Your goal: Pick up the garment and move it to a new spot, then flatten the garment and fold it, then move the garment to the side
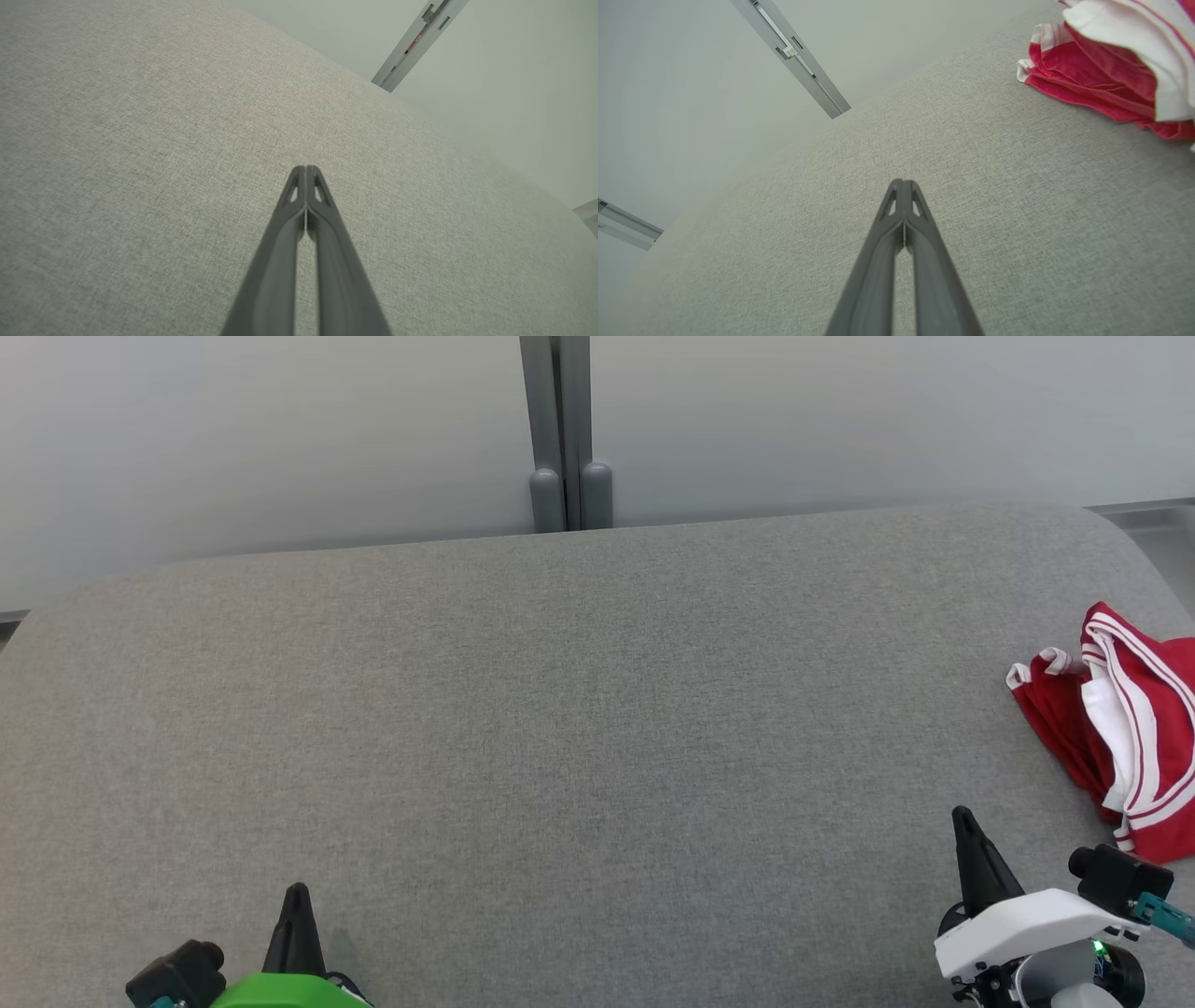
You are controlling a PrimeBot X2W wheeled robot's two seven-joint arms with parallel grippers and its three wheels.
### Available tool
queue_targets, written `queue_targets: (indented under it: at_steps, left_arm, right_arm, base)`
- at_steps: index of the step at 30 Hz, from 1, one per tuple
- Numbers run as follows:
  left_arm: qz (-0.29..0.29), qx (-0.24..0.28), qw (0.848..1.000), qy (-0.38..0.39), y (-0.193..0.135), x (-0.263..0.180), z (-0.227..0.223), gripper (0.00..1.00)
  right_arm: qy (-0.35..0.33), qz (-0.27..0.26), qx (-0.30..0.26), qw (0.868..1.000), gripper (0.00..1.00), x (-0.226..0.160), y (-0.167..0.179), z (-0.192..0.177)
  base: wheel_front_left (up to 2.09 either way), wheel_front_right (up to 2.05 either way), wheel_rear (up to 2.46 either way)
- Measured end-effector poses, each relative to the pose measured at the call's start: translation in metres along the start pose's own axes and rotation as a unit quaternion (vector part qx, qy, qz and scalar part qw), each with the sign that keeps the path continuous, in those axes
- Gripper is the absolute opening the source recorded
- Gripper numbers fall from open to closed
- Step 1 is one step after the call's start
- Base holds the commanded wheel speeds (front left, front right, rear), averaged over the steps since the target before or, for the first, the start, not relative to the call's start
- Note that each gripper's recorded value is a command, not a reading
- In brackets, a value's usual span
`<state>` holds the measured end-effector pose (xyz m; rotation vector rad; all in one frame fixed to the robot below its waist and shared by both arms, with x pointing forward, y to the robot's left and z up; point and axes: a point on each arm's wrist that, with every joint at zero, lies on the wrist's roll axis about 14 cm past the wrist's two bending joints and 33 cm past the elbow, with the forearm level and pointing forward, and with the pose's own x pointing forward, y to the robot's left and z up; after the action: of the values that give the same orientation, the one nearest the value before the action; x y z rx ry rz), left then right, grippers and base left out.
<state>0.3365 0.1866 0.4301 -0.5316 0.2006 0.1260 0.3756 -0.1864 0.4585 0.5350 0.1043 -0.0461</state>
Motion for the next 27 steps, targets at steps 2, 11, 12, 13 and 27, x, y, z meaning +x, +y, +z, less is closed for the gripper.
queue_targets:
  at_steps: [2,11,12,13,27]
  left_arm:
    - [-0.001,-0.019,1.0,-0.001,-0.001,0.002,0.002,0.0]
    - [0.0,-0.085,0.996,-0.001,-0.001,0.006,0.009,0.0]
    - [0.0,-0.091,0.996,-0.002,-0.001,0.007,0.01,0.0]
    - [0.0,-0.097,0.995,-0.002,-0.002,0.008,0.011,0.0]
    - [-0.011,-0.187,0.982,-0.006,-0.007,0.015,0.022,0.0]
  right_arm:
    - [-0.001,-0.002,0.017,1.0,0.0,0.0,-0.001,0.001]
    - [-0.002,-0.008,0.082,0.997,0.0,0.001,-0.002,0.005]
    - [-0.002,-0.008,0.089,0.996,0.0,0.001,-0.002,0.006]
    - [-0.002,-0.009,0.096,0.995,0.0,0.001,-0.002,0.006]
    - [-0.005,-0.009,0.185,0.983,0.0,0.003,-0.001,0.012]
  base:
    - [0.0,0.0,0.0]
    - [0.0,0.0,0.0]
    - [0.0,0.0,0.0]
    - [0.0,0.0,0.0]
    - [0.0,0.0,0.0]
